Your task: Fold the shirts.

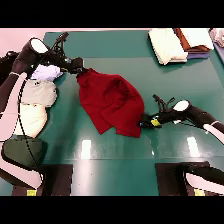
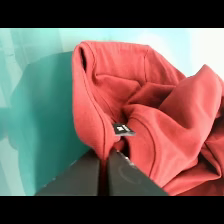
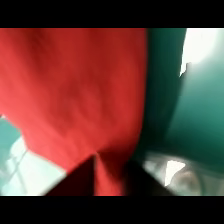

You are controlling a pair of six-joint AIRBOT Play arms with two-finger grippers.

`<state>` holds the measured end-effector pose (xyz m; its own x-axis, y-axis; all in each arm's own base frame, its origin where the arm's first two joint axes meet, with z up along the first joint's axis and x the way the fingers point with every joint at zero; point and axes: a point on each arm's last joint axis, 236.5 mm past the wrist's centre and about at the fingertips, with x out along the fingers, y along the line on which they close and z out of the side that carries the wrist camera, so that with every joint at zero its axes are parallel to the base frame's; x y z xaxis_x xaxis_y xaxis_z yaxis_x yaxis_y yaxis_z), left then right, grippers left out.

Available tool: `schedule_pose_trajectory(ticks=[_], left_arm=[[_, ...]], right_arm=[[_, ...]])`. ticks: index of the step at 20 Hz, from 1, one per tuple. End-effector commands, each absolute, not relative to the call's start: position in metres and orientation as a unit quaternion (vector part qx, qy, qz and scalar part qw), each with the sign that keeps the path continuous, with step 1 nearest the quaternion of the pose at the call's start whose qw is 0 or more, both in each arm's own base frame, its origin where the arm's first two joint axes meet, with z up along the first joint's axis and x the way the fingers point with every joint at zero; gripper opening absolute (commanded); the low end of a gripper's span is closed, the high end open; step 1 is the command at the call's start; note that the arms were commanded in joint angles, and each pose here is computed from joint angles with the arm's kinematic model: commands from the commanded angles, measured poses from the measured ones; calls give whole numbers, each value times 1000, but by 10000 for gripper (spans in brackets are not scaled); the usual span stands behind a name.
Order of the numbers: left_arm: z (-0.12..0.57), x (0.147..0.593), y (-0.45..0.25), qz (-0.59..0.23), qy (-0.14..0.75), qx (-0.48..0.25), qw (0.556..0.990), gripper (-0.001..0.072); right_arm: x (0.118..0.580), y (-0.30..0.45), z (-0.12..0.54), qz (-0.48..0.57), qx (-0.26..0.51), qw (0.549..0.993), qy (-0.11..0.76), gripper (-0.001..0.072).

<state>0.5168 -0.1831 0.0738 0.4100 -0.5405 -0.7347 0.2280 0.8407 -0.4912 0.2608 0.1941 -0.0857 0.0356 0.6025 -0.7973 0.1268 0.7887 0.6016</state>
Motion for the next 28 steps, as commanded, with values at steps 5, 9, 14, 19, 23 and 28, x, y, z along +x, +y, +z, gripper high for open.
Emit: schedule_pose_trajectory(ticks=[5, 9, 14, 19, 23, 28], left_arm=[[146, 512, -172, -233, 423, -133, 866, 23], [333, 461, -149, -239, 234, -59, 941, 23], [539, 293, -124, -248, -34, -22, 968, 23], [579, 191, -113, -251, -111, -9, 962, 23], [513, 228, -123, -262, 14, -35, 964, 22], [321, 324, -141, -254, 269, -76, 926, 23]], right_arm=[[316, 184, -7, 217, 224, 763, 566, 16], [336, 113, 174, 207, 153, 884, 389, 15], [275, 50, 383, 128, 90, 976, 152, 15], [234, 15, 437, 32, 51, 993, 106, 16], [250, 13, 426, 52, 66, 984, 157, 15], [309, 16, 324, 124, 146, 916, 352, 15]])
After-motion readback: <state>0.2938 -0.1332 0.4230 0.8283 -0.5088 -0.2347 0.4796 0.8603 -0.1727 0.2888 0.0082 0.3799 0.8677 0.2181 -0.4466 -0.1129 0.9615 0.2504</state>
